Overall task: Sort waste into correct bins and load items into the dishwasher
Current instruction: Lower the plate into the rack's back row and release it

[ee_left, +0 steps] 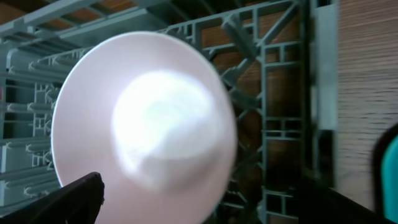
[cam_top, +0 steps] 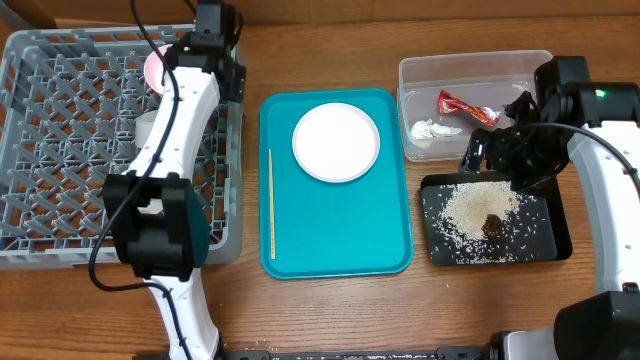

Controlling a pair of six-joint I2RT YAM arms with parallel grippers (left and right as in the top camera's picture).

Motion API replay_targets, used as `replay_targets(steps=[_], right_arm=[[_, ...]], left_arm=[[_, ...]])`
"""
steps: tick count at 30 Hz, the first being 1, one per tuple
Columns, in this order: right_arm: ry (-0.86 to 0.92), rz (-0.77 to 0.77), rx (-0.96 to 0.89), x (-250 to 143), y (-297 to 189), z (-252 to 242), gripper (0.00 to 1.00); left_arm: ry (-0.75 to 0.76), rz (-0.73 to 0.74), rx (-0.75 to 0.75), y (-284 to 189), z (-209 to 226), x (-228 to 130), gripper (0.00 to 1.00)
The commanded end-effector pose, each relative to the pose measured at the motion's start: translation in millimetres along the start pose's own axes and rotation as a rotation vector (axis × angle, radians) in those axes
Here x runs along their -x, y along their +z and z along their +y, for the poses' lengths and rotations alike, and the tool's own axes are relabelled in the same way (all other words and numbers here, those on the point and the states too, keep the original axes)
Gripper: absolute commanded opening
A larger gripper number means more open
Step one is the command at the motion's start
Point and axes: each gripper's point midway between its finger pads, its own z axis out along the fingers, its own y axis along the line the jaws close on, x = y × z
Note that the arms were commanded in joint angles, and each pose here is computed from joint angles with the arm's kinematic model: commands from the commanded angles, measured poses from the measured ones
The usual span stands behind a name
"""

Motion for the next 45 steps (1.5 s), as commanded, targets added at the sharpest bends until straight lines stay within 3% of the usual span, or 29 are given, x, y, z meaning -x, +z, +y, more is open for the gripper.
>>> replay_targets(steps=[1, 6, 15, 19, 22, 28, 32, 39, 45], right_arm=[[-0.016, -0.037, 0.011, -0.3, -9.6, 4.0, 1.00], [-0.016, -0.036, 0.011, -0.5, -9.6, 3.9, 1.00], [-0.016, -0.036, 0.011, -0.4, -9.6, 3.9, 1.00], [-0.016, -0.036, 0.011, -0.4, -9.6, 3.9, 1.00], [-0.016, -0.036, 0.011, -0.4, -9.6, 4.0, 1.00], [-0.016, -0.034, 0.011, -0.9, -9.5, 3.8, 1.00], [-0.015, -0.033, 0.010, -1.1, -9.5, 3.7, 1.00], [-0.015, -0.031, 0.010, -1.8, -9.5, 3.7, 1.00], [-0.014, -0.029, 0.010, -2.2, -9.5, 3.6, 1.00]], left_arm=[[0.000, 0.046, 0.041, 17.7, 5.1, -11.6, 0.96], [-0.004, 0.076, 0.037, 31.1, -0.5, -19.2, 0.66], [-0.034, 0.048, 0.039, 27.4, 0.6, -11.9, 0.04], [-0.081, 0.017, 0.039, 13.4, 8.0, -3.2, 0.04], [-0.117, -0.037, -0.067, -3.9, 3.3, 11.4, 0.04], [-0.185, -0.218, -0.672, -60.5, -29.9, 48.9, 0.04], [-0.222, -0.340, -1.073, -96.3, -20.5, 58.2, 0.04], [-0.284, -0.465, -1.339, -109.8, 32.6, 49.1, 0.04], [-0.278, -0.566, -1.564, -110.4, 47.7, 44.8, 0.04]])
